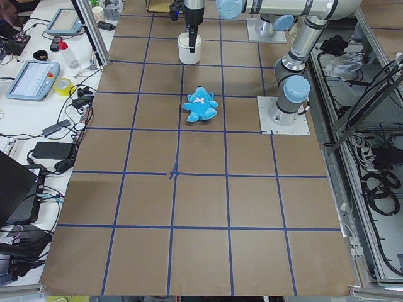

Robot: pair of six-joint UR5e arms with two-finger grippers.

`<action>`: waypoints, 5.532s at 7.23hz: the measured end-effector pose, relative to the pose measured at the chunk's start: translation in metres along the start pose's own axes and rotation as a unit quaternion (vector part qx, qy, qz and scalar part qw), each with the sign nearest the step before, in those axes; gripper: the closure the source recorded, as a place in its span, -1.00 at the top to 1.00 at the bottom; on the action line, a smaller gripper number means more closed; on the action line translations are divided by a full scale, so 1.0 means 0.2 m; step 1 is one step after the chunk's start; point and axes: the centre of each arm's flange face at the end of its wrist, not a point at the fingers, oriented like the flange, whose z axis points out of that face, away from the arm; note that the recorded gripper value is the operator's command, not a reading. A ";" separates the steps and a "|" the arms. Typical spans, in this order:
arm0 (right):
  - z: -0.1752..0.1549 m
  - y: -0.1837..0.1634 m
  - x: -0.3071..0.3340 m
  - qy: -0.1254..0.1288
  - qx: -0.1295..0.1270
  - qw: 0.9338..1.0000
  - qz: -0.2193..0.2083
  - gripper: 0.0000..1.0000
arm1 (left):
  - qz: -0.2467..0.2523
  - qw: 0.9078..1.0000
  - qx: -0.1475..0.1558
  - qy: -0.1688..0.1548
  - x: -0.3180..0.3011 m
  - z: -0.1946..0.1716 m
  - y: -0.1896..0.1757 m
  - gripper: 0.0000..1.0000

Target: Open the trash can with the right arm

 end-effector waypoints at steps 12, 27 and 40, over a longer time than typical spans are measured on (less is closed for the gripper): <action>-0.36 0.05 -0.02 -0.012 0.027 0.999 0.029 -1.00 | 0.000 1.000 0.000 0.000 0.00 0.00 0.00 1.00; -1.00 -0.09 0.55 0.024 0.060 0.995 -0.074 1.00 | 0.000 1.000 0.000 0.000 0.00 0.00 0.00 1.00; -0.99 -0.08 0.61 0.047 0.034 0.996 -0.061 0.99 | 0.000 1.000 0.000 0.000 0.00 0.00 0.00 1.00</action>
